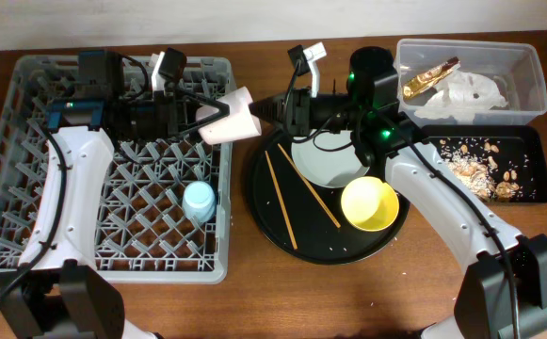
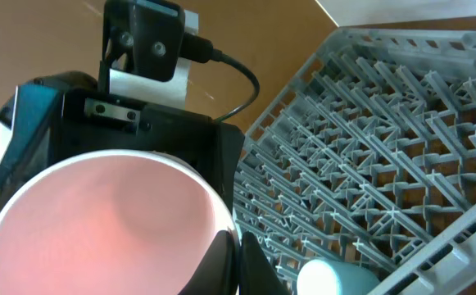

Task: Sort waste into correct bins and load items into the dishwasher rack
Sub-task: 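Pass the pink cup to the left gripper and set it in the rack, then reach the left gripper to the yellow bowl and grasp it, then place the yellow bowl upright at the back of the rack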

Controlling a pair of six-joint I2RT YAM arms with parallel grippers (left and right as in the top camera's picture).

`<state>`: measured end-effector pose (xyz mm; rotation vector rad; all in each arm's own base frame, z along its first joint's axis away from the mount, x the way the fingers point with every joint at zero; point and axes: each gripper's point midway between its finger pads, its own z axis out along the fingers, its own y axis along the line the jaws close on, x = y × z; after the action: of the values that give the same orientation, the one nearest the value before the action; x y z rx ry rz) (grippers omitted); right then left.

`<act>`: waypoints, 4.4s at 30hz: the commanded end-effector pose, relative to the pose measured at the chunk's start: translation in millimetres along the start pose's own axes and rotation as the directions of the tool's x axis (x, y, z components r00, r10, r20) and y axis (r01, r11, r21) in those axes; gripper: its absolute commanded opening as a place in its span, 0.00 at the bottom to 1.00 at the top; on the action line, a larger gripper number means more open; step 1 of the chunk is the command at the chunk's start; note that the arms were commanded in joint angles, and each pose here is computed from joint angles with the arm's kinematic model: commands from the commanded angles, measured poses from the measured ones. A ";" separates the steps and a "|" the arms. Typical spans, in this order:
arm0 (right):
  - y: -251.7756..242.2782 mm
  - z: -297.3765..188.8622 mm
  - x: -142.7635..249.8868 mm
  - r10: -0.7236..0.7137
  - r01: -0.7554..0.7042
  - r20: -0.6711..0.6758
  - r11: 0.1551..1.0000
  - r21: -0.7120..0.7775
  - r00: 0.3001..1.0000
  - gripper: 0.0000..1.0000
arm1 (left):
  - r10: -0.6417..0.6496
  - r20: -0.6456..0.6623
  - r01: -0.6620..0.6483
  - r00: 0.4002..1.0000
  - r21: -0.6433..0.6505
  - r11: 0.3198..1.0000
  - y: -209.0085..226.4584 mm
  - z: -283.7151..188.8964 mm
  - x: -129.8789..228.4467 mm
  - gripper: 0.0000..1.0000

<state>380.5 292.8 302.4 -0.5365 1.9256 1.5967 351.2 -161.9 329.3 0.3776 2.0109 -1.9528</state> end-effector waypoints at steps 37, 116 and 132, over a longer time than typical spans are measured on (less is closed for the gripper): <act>-166.3 -113.5 82.1 0.328 -0.233 0.059 0.524 0.819 0.943 0.98 | -0.155 -0.043 -0.047 0.987 -0.999 -0.024 154.9 -91.6 9.6 0.58; -57.2 -361.9 94.4 0.212 -0.591 0.569 0.055 0.805 0.794 0.99 | -0.281 -0.498 -0.405 0.820 -0.853 0.329 249.7 241.1 164.9 0.01; -57.2 -361.9 94.4 0.212 -0.591 0.569 0.055 0.805 0.794 0.98 | 0.383 -0.198 0.206 0.902 -0.584 -0.786 72.9 -110.7 -135.1 0.01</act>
<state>282.9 -65.5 241.6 0.8763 2.4306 0.2294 492.2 -62.4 323.4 -0.2616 2.1384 0.9076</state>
